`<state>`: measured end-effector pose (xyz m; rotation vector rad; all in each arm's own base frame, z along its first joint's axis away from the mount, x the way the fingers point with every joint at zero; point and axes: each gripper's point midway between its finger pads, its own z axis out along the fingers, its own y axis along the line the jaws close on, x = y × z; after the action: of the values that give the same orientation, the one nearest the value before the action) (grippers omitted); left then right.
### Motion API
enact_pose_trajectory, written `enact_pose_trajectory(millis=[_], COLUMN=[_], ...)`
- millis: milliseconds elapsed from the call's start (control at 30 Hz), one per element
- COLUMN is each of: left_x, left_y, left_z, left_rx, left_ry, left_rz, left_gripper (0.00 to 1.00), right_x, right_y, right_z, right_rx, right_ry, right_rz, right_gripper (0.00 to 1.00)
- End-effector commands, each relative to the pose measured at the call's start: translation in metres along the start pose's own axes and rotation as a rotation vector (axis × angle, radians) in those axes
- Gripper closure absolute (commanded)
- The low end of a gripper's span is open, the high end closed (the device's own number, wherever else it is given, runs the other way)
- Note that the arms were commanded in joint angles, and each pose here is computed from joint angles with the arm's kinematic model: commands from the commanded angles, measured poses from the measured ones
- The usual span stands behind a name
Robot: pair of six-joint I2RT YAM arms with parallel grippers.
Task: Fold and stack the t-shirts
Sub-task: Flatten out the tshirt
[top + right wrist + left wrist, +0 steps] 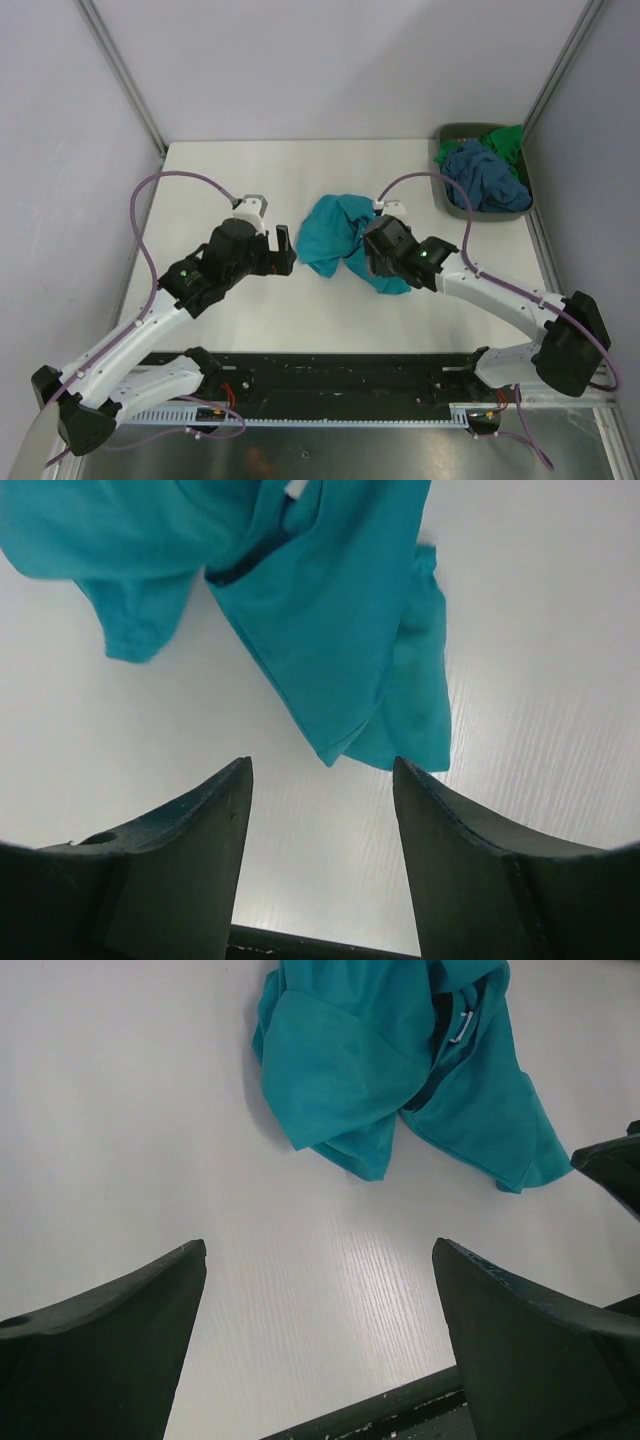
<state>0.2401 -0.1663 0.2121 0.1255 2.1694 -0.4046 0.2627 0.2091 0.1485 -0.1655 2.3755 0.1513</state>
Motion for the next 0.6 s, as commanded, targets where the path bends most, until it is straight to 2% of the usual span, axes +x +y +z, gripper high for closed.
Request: enact_pose_trajectory(millis=[0,167,267,367,567], left_x=[-0.002,0.001,0.002,0.001,-0.001], left_y=[-0.004,-0.002,0.000,0.001,0.001], left_z=[0.002,0.001,0.001,-0.001,-0.002], left_rx=[0.018,0.015,0.013,0.009,0.008], left_ry=[-0.013,-0.012,-0.014,-0.023,-0.029], left_rz=[-0.031,-0.036,-0.038,-0.035,-0.029], left_gripper=[0.00,0.00,0.01,0.00,0.00], right_x=[0.007,0.007,0.010,0.015,0.020], right_y=[0.010,0.031,0.044,0.052,0.054], right_z=[0.013,0.042,0.062,0.081,0.112], right_rx=[-0.009,-0.064,-0.089,-0.092,-0.070], right_ry=[0.004,-0.002,0.012,0.035,0.065], right_rz=[-0.054,-0.131,-0.158,-0.181,-0.218], right_gripper=[0.38,0.41,0.46,0.51,0.53])
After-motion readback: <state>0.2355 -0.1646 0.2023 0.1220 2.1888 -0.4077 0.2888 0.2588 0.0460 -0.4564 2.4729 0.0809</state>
